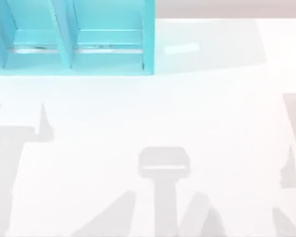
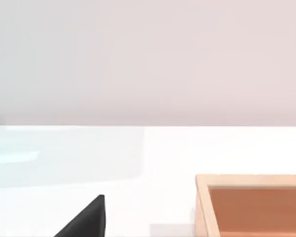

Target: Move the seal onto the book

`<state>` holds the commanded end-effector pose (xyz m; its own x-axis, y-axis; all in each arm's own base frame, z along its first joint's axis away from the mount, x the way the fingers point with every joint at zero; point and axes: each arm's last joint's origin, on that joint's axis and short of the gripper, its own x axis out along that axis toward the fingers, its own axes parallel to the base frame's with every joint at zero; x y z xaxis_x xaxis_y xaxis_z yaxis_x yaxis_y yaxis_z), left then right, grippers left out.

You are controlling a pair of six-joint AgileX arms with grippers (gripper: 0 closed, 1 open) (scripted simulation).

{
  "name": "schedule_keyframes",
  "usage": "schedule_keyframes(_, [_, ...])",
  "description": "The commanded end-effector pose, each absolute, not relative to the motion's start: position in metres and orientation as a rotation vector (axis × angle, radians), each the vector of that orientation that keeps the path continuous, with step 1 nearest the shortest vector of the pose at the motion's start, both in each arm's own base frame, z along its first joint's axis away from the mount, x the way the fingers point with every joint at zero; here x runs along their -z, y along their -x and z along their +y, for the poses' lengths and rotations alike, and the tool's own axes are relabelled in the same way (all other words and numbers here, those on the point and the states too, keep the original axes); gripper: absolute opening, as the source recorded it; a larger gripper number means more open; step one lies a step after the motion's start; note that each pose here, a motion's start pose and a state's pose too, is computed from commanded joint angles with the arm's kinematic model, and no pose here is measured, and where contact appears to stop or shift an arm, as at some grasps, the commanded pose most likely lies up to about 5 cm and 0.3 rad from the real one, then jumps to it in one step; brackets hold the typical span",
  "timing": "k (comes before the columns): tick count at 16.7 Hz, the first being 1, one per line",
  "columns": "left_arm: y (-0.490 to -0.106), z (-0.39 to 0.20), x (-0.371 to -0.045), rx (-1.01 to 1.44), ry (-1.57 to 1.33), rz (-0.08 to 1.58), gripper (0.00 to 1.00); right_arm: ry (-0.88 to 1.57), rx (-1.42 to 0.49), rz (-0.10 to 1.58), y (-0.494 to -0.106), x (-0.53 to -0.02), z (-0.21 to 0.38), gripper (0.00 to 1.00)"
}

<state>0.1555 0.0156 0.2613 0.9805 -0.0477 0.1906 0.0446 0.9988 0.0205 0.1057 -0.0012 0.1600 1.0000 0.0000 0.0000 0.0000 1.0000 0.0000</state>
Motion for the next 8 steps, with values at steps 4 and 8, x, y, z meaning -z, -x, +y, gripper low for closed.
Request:
schedule_keyframes(4, [-0.222,0.045,-0.268,0.053,-0.031,-0.164,1.0,0.0,0.0,0.0,-0.106,-0.16,-0.001,1.0])
schedule_keyframes(8, [-0.292,0.092,-0.228,0.053,-0.026,-0.09,1.0,0.0,0.0,0.0,-0.106,-0.16,-0.001,1.0])
